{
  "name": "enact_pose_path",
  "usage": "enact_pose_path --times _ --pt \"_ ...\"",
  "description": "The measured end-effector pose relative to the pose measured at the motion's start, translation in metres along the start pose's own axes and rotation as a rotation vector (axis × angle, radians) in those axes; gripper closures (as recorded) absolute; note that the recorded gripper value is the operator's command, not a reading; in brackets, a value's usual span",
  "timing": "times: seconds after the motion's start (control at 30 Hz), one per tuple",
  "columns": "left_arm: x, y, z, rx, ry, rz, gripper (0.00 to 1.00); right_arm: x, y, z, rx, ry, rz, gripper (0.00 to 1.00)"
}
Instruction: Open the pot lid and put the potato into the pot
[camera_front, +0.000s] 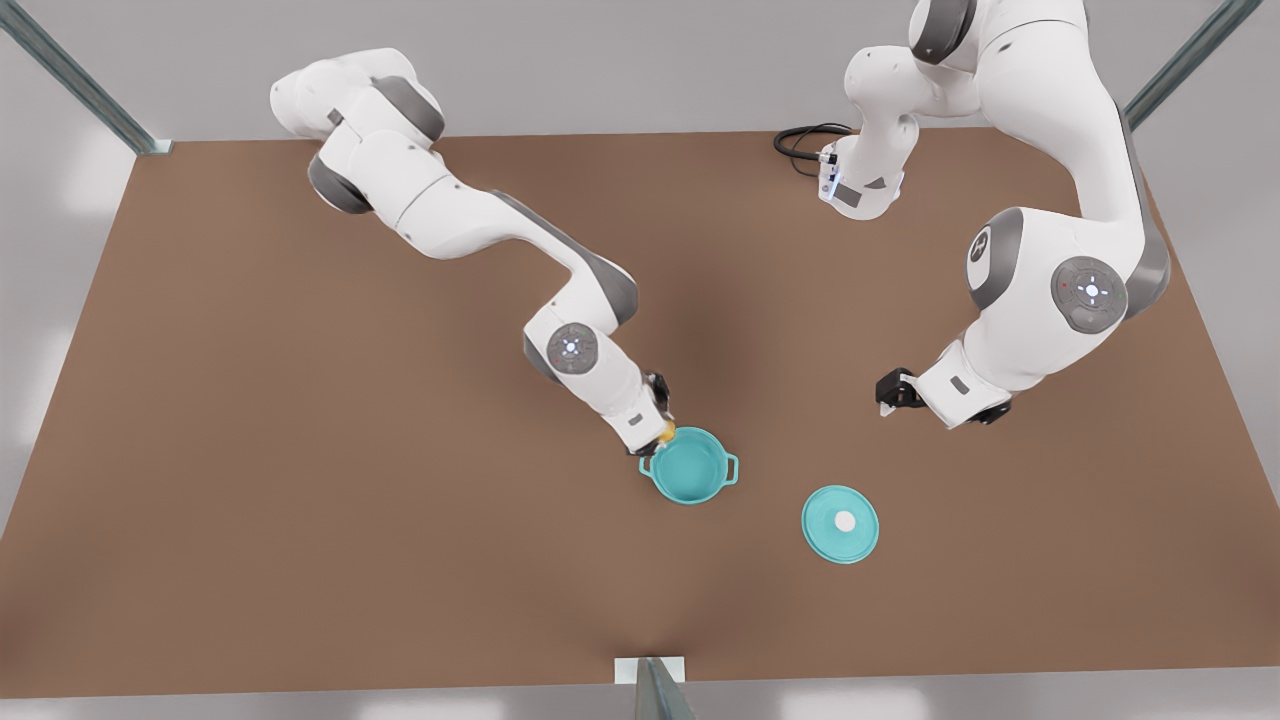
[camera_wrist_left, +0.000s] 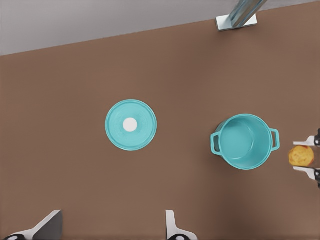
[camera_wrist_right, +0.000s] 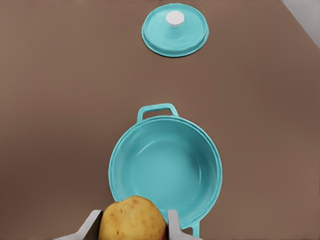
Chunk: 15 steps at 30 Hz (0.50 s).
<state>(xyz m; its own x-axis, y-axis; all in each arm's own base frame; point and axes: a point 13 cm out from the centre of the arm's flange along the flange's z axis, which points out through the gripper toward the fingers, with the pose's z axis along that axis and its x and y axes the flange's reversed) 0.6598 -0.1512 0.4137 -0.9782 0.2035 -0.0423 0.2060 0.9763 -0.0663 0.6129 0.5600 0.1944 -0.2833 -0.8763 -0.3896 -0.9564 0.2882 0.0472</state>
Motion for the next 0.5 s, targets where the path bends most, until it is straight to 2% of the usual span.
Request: enact_pose_path --times 0.33,0.37,0.4,0.43,0.5 --pt "0.002 0.006 -0.002 -0.003 0.003 -0.008 0.0 -0.022 -0.005 0.089 0.06 -0.142 0.131 0.5" --pt "0.002 0.007 -0.003 -0.003 0.003 -0.009 0.0 -0.025 -0.003 0.092 0.063 -0.157 0.139 0.45" --pt "0.003 0.009 -0.004 -0.004 0.004 -0.011 0.0 -0.028 -0.002 0.093 0.068 -0.171 0.148 0.1" --pt "0.004 0.011 -0.004 -0.004 0.006 -0.014 0.0 -0.031 -0.003 0.092 0.074 -0.184 0.157 0.0" --pt "0.005 0.013 -0.006 -0.006 0.008 -0.017 0.0 -0.035 -0.007 0.088 0.086 -0.206 0.176 0.0"
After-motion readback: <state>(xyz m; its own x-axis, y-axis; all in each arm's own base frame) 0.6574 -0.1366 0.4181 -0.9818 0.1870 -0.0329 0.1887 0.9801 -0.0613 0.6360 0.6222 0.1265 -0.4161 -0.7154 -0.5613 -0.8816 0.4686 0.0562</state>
